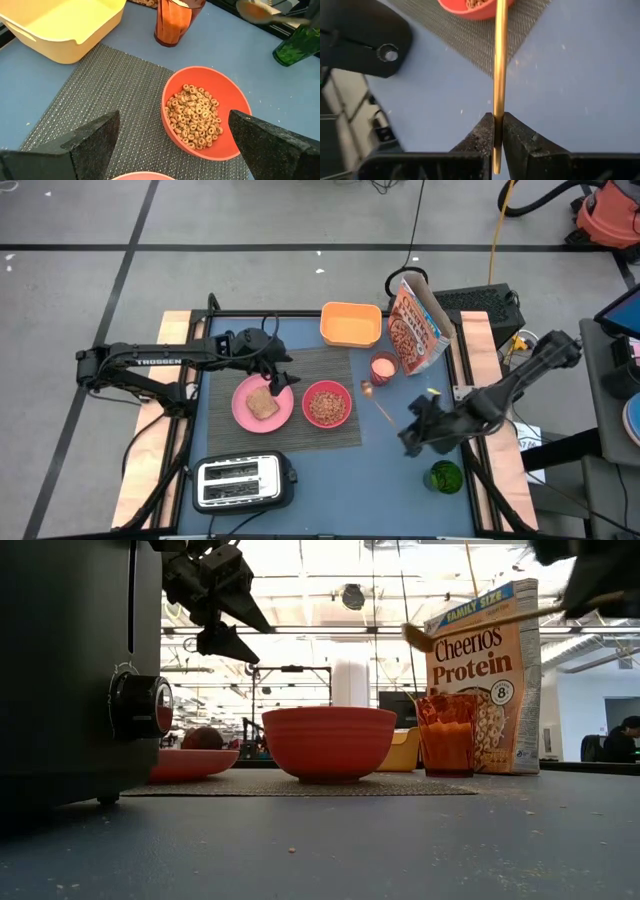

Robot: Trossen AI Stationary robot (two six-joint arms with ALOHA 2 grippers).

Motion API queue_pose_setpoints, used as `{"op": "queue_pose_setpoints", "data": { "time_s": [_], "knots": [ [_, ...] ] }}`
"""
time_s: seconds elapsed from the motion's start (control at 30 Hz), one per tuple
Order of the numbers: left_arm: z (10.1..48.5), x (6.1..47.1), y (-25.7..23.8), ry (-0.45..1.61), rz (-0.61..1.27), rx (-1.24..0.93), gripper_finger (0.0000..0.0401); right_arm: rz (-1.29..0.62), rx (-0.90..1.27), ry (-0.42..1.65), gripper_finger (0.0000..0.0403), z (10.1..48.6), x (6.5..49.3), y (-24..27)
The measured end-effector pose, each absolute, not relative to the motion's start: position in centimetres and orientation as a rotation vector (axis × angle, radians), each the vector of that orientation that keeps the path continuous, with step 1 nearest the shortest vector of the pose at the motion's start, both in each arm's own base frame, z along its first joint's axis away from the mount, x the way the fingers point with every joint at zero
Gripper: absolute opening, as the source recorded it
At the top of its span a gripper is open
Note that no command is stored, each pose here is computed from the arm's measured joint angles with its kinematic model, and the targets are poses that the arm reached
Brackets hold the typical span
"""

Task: Arrange a breakfast setting
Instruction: Put the gold spoon on the gray table mat to the right of the dark pink bowl

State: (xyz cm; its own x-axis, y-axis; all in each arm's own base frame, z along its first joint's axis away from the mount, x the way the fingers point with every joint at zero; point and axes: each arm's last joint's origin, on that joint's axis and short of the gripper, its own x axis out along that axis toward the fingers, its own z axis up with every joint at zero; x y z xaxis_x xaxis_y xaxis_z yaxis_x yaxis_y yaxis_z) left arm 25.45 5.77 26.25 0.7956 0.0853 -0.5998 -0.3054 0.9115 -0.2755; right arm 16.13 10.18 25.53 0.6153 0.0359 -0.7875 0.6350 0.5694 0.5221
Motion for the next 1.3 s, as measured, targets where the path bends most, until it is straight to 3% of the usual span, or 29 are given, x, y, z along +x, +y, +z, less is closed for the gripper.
{"op": "queue_pose_setpoints", "data": {
  "time_s": [0.17,0.47,0.7,1.3],
  "knots": [
    [26.3,25.5,5.8,0.619,0.215,-0.373,0.0379,-0.443,0.837,0.828,0.0018,23.7,19.4,10.3],
    [26.3,25.5,5.8,0.619,0.215,-0.374,0.0379,-0.682,0.764,0.688,0.0018,21.0,23.0,8.5],
    [26.2,25.5,5.8,0.619,0.214,-0.370,0.0379,-0.718,0.757,0.665,0.0018,19.1,25.4,7.6],
    [26.2,25.4,5.8,0.620,0.214,-0.369,0.0379,-0.897,0.826,0.658,0.0018,15.0,27.2,6.7]
  ]
}}
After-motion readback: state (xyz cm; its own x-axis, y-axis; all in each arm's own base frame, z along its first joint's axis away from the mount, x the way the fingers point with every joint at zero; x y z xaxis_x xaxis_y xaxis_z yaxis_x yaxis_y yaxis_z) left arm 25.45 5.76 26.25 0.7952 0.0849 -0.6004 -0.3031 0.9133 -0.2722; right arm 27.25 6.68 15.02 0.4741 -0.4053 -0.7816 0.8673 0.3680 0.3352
